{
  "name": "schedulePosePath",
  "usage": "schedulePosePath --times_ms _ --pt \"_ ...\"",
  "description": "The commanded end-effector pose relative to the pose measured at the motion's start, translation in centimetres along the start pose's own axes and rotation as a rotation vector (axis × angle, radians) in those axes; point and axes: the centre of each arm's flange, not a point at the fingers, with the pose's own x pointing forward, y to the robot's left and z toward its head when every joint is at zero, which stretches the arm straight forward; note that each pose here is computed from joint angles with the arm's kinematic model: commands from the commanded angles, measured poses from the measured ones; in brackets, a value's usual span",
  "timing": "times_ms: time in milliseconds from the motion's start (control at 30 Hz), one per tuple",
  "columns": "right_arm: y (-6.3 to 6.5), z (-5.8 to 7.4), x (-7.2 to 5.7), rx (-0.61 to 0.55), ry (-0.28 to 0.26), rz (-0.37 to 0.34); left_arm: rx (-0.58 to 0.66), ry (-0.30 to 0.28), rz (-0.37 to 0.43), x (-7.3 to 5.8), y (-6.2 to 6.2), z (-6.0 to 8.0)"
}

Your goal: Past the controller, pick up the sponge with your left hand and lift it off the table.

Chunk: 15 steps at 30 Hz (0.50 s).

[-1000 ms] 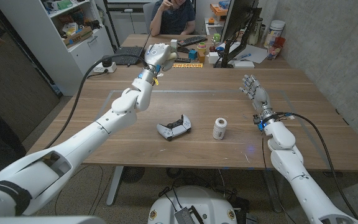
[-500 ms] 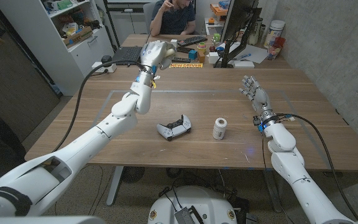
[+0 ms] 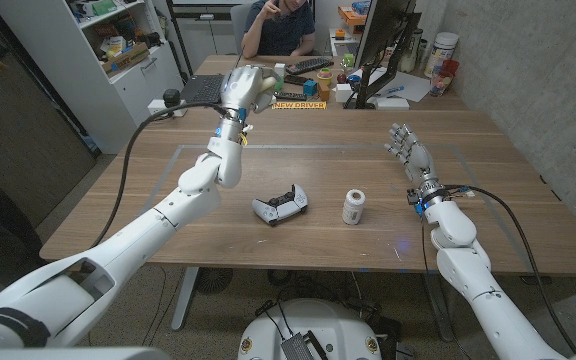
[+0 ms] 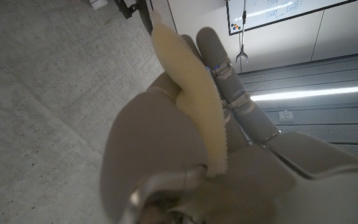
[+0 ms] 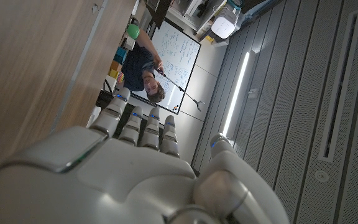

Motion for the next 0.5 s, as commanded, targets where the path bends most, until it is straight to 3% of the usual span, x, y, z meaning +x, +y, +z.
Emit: schedulePosePath --times_ms 33,500 --pt "0.32 0.09 -0.36 0.004 -0.007 -0.005 -0.012 0.003 0.038 -0.41 0.29 -0.15" --pt "0.50 -0.13 -0.18 0.011 -0.010 -0.009 -0.011 -0.001 0.039 -0.36 0.10 -0.23"
